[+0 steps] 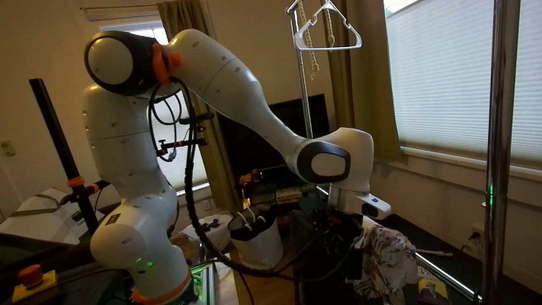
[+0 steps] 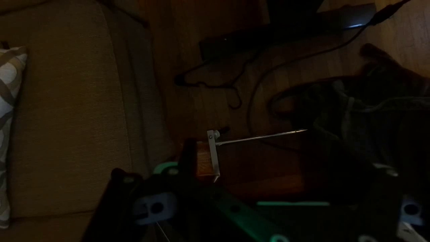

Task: Pick up the black coat hanger and hang it on the top rail

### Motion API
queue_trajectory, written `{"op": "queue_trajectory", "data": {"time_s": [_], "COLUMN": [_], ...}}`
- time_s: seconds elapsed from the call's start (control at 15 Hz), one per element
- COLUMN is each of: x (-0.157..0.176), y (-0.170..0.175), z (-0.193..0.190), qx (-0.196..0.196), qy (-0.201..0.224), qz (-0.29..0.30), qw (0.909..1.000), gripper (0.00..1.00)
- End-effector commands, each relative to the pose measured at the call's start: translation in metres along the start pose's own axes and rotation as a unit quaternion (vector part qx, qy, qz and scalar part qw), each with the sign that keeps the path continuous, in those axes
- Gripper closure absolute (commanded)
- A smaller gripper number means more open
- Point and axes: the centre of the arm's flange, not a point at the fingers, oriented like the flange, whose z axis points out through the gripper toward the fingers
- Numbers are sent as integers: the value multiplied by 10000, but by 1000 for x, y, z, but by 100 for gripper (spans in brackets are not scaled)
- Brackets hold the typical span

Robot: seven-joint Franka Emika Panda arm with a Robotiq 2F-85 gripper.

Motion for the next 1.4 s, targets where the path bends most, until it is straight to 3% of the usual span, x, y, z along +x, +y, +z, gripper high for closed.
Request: {"op": "queue_trajectory", "data": {"time_s": [0.0,0.33,0.67,0.73,0.8,1.0,1.07,1.33], "x": [14,18,18,20,11,13,12,15], "y": [30,120,193,205,183,201,193,220], "z": [33,101,141,145,130,140,132,139], "qx": [398,411,70,115,169,150,374,1060], "qy": [-349,-323,-70,-63,-77,-90,543,1295], "qz": [-427,-1377,-2375,-2125,-2077,-2047,-2279,-2210], "qw": [9977,9891,9713,9771,9780,9787,9715,9608], "gripper": [0,0,0,0,0,0,0,0]}}
